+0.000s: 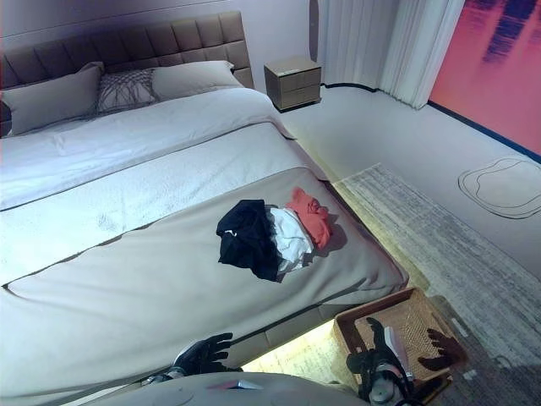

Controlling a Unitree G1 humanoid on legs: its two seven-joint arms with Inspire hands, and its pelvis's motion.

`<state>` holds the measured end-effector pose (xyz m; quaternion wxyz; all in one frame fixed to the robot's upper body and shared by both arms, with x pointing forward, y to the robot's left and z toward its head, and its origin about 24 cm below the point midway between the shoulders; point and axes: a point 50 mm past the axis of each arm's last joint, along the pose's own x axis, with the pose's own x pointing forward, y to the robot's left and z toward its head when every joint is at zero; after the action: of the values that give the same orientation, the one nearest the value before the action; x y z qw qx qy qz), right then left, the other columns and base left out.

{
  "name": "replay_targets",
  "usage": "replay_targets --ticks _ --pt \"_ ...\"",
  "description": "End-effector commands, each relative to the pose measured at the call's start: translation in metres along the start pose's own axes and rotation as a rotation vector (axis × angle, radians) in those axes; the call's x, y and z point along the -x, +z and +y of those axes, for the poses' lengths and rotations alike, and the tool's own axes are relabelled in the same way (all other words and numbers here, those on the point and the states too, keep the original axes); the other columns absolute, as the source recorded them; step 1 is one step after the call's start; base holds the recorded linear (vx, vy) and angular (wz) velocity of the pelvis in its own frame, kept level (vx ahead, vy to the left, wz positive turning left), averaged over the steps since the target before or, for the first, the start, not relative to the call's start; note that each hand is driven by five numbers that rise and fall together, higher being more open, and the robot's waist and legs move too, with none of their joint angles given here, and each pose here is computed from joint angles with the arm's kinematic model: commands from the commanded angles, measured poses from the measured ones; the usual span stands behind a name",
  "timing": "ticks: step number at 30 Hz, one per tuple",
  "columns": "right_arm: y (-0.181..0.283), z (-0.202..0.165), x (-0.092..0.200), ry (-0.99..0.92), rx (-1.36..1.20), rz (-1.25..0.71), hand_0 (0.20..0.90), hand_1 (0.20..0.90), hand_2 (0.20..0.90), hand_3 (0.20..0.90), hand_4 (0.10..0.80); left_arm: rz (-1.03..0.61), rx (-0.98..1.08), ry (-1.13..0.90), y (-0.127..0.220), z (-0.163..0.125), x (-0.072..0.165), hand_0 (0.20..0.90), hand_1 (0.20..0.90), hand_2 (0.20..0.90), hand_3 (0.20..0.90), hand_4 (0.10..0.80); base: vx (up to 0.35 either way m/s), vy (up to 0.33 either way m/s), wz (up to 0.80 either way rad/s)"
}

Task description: Pick up the clothes from the bed and place them into the basket

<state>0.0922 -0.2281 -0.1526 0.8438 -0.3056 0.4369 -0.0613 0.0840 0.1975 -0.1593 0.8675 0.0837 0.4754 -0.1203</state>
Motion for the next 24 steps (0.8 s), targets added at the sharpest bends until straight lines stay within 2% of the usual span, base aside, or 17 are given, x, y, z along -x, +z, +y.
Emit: replay_targets --ticks 1,10,24 --pt "0.05 -0.008 -0.019 -0.003 -0.08 -0.125 0.9 0.9 0.9 0.9 0.8 -0.131 -0.025 0.014 0.044 0.012 -0.014 0.9 0.9 0.9 0.9 0.8 0.0 0.0 0.0" --pt "0.044 -0.006 -0.017 0.023 -0.146 -0.092 0.9 0.9 0.9 0.9 0.8 -0.116 -0.029 0.016 0.043 0.013 -0.014 0.9 0.9 0.9 0.9 0.8 0.0 0.0 0.0" --pt "0.055 -0.013 -0.02 -0.039 -0.106 -0.159 0.9 0.9 0.9 0.9 0.8 -0.117 -0.056 0.033 0.045 0.014 -0.014 0.9 0.9 0.9 0.9 0.8 0.0 -0.001 0.0"
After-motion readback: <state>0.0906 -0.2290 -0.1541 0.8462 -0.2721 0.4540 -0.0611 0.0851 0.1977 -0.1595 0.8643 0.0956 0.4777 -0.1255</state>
